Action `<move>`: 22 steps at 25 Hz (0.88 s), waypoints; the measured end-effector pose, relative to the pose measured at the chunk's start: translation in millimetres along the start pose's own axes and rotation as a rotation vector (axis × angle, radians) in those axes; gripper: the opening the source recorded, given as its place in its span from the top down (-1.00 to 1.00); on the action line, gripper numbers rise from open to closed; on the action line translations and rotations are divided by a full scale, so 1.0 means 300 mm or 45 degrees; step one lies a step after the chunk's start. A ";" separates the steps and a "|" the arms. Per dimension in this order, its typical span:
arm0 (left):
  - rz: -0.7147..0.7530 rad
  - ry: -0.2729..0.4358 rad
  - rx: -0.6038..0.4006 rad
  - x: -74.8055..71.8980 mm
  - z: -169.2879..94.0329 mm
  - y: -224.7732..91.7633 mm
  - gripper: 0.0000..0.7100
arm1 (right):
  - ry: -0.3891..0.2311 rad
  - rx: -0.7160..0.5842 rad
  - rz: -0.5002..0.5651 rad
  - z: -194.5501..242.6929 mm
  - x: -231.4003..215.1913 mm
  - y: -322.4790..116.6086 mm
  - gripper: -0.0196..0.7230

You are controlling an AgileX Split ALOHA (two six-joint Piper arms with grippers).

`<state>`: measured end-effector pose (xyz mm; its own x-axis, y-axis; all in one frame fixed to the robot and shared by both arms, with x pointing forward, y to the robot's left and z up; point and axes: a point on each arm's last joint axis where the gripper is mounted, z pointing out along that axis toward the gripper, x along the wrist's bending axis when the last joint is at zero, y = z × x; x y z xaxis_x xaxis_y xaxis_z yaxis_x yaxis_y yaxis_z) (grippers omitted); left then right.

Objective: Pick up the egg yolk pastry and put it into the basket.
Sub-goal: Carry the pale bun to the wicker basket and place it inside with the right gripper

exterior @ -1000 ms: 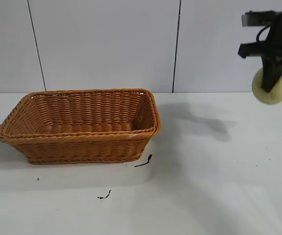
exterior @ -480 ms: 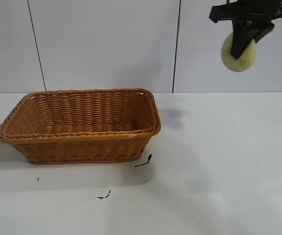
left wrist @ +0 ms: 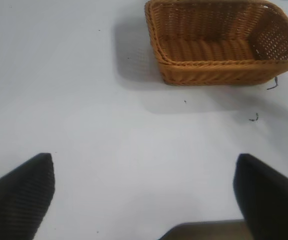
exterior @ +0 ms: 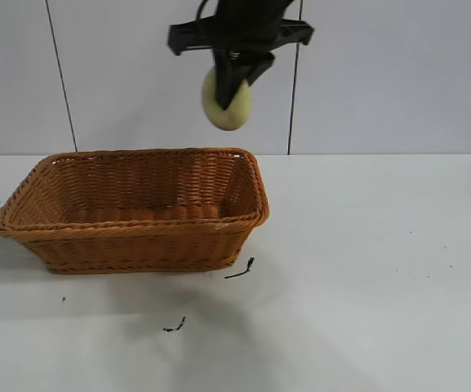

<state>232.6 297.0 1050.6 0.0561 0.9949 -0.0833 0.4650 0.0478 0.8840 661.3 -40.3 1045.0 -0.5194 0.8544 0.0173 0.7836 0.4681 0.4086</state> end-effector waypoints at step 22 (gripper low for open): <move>0.000 0.000 0.000 0.000 0.000 0.000 -0.96 | 0.104 0.055 -0.048 0.406 0.151 -0.037 0.01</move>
<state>232.6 297.0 1050.6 0.0561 0.9949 -0.0833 0.4650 0.0478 0.8840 670.7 20.6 930.1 -0.5733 0.8157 0.0777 0.7761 0.5102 0.3705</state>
